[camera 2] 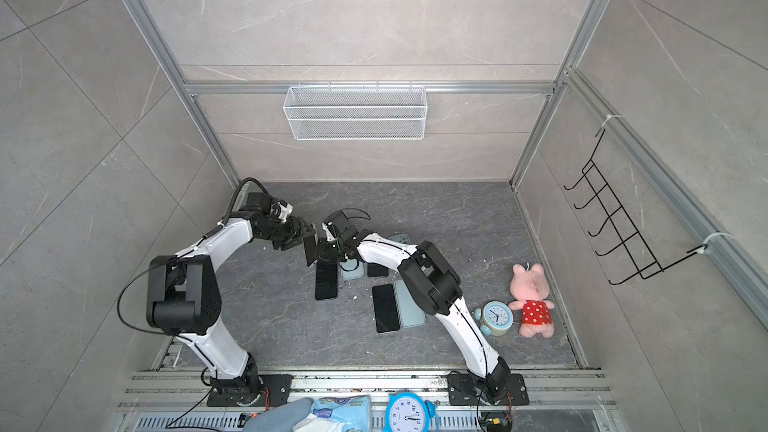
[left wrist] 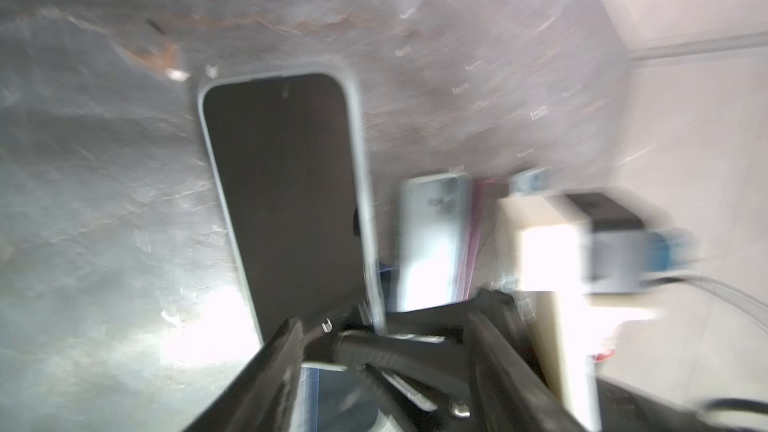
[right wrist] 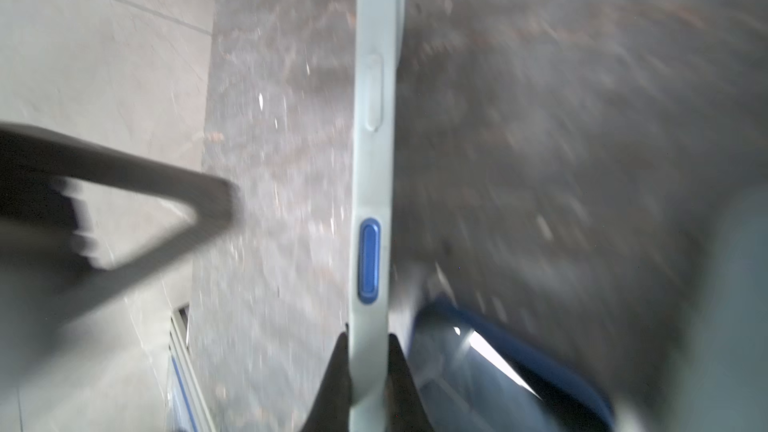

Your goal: Take the phone out of the phone case

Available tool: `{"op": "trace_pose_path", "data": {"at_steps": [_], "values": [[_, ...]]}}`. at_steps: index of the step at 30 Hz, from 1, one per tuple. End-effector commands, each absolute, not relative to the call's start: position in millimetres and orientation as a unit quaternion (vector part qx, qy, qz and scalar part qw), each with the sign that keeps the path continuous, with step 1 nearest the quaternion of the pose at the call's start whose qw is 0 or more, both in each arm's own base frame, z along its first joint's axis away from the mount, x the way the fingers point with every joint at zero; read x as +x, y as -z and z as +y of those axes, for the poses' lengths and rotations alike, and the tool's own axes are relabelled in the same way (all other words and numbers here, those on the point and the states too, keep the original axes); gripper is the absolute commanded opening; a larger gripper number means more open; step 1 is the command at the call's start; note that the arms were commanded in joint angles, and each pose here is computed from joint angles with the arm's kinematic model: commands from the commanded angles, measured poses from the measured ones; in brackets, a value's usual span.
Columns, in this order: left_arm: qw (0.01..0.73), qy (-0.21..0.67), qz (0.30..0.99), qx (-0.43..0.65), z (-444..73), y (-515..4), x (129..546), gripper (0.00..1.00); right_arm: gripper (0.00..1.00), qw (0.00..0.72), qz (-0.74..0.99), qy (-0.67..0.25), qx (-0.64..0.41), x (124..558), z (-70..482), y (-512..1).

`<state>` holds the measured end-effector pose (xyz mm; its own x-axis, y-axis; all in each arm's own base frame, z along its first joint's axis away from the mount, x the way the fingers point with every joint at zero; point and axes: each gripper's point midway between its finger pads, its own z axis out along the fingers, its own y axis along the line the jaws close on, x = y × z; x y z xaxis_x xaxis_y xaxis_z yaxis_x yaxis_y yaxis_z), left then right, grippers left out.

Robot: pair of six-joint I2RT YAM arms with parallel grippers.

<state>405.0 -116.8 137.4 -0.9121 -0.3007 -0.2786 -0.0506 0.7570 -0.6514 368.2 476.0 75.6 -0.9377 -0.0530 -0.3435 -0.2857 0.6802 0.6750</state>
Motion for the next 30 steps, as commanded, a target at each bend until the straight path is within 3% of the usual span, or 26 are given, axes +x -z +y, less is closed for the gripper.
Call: {"op": "trace_pose_path", "data": {"at_steps": [1, 6, 12, 22, 25, 30], "values": [[0.281, 0.380, 0.877, -0.082, -123.0, -204.8, 409.8, 0.85, 0.00, 0.234, 0.865, -0.431, -0.106, 377.6, 454.9, -168.5], [0.344, 0.397, 0.844, -0.107, -118.0, -239.0, 397.8, 0.90, 0.00, 0.250, 0.852, -0.450, -0.092, 369.0, 406.6, -202.5], [0.391, 0.493, 0.775, -0.047, -157.2, -273.4, 378.3, 0.93, 0.00, 0.257, 0.814, -0.515, -0.078, 348.8, 359.7, -243.3], [0.378, 0.623, 0.685, -0.012, -200.6, -286.4, 388.3, 0.94, 0.00, 0.242, 0.754, -0.602, -0.100, 318.1, 340.3, -299.3], [0.369, 0.643, 0.671, 0.006, -212.9, -293.6, 390.5, 0.92, 0.00, 0.232, 0.745, -0.618, -0.098, 313.8, 341.4, -299.7], [0.347, 0.668, 0.658, 0.029, -231.0, -299.8, 392.6, 0.77, 0.00, 0.230, 0.740, -0.625, -0.095, 312.5, 340.3, -298.1]]}}
